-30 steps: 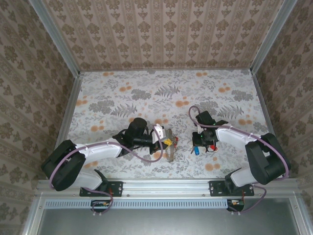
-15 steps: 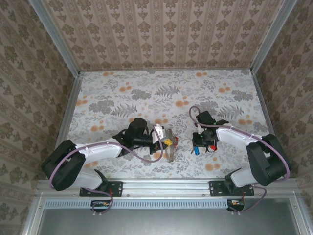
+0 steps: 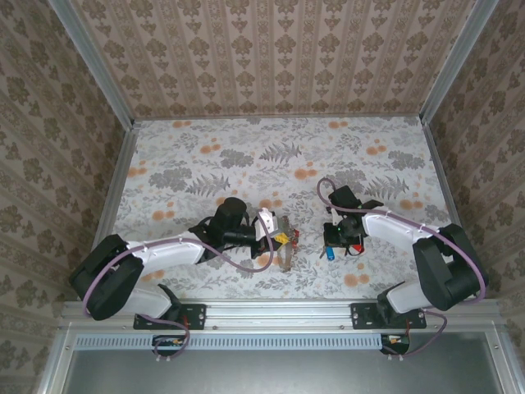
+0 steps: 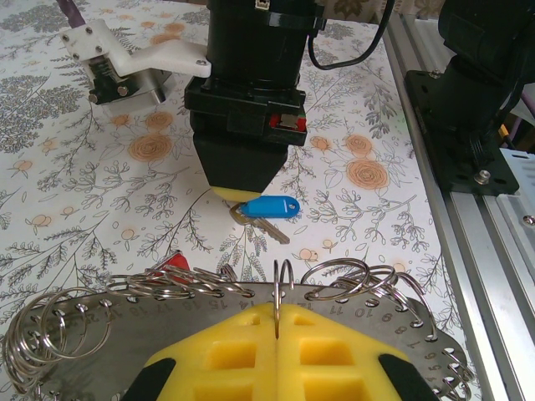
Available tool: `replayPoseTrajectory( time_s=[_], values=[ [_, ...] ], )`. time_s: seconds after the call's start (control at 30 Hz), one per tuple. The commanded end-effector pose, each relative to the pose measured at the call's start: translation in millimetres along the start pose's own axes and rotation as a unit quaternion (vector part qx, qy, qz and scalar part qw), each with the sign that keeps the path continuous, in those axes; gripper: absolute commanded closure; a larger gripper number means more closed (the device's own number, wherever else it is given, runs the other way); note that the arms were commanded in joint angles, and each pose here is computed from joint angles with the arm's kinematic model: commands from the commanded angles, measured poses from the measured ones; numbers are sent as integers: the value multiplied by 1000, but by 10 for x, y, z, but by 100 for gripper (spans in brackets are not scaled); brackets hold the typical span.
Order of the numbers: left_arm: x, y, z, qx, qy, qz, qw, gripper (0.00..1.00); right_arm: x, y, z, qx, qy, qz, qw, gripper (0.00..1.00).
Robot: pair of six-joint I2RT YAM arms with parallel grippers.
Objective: Put the keys on the keyring
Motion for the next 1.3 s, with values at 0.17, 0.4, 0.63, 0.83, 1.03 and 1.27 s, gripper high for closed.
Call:
replayPoseTrajectory(
  time_s=[0.17, 0.4, 0.63, 0.83, 1.03, 1.27],
  values=[
    [6, -63, -40, 5, 13, -8, 1000, 100, -14, -22, 64, 2, -9, 8, 1000, 89],
    [12, -69, -34, 7, 12, -8, 1000, 100, -13, -69, 122, -2, -24, -1, 1000, 88],
    [16, -70, -31, 7, 13, -8, 1000, 100, -13, -77, 106, -1, -19, -2, 1000, 90],
    [15, -66, -32, 6, 13, -8, 1000, 100, -2, -80, 108, -1, -19, -1, 1000, 87],
    [11, -63, -38, 6, 13, -7, 1000, 100, -7, -99, 127, -1, -24, -4, 1000, 86],
    [10, -53, -42, 4, 14, -6, 1000, 100, -14, -108, 136, -1, -26, -7, 1000, 89]
  ],
)
Point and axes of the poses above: each hand's point on the last joint's axis, 136 mm out from that joint toward the fingers, its own x axis out along the fingers, its own z axis along the line the jaws close on, y = z × x, the point moved 2 cm from there along -x, back along the fingers, and after that the axes turned 9 degrees about x, right-handed, at the moved point
